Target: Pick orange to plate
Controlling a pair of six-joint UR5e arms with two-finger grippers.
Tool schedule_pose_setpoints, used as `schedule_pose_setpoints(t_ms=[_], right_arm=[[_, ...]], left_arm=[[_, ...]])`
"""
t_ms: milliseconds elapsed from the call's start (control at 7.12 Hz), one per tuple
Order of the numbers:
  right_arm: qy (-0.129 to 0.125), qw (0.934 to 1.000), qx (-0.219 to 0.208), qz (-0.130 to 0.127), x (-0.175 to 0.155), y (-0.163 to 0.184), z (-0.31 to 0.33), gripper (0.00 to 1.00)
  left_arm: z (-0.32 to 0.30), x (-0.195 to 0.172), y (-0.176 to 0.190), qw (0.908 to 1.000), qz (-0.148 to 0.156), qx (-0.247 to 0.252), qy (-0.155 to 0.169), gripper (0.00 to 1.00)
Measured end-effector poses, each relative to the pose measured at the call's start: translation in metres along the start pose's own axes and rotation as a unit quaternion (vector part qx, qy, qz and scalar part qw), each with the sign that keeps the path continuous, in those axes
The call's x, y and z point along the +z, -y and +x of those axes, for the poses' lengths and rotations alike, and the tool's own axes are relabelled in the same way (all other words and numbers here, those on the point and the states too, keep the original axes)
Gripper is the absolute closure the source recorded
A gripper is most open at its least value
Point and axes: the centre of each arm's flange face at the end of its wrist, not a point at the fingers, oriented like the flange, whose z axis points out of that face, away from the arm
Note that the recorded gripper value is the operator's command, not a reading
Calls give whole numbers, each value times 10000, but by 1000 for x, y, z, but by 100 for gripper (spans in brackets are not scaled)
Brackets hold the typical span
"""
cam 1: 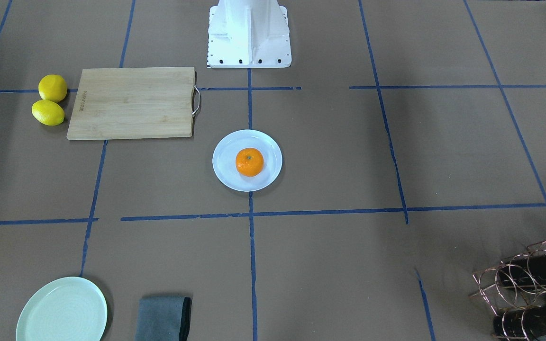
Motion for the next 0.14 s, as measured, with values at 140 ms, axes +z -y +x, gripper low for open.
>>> schedule_pose_setpoints(t_ms=[140], right_arm=[[1, 10000, 2, -2, 0, 0, 0, 0]], left_arm=[[0, 0, 0, 10000, 2, 0, 1, 0]])
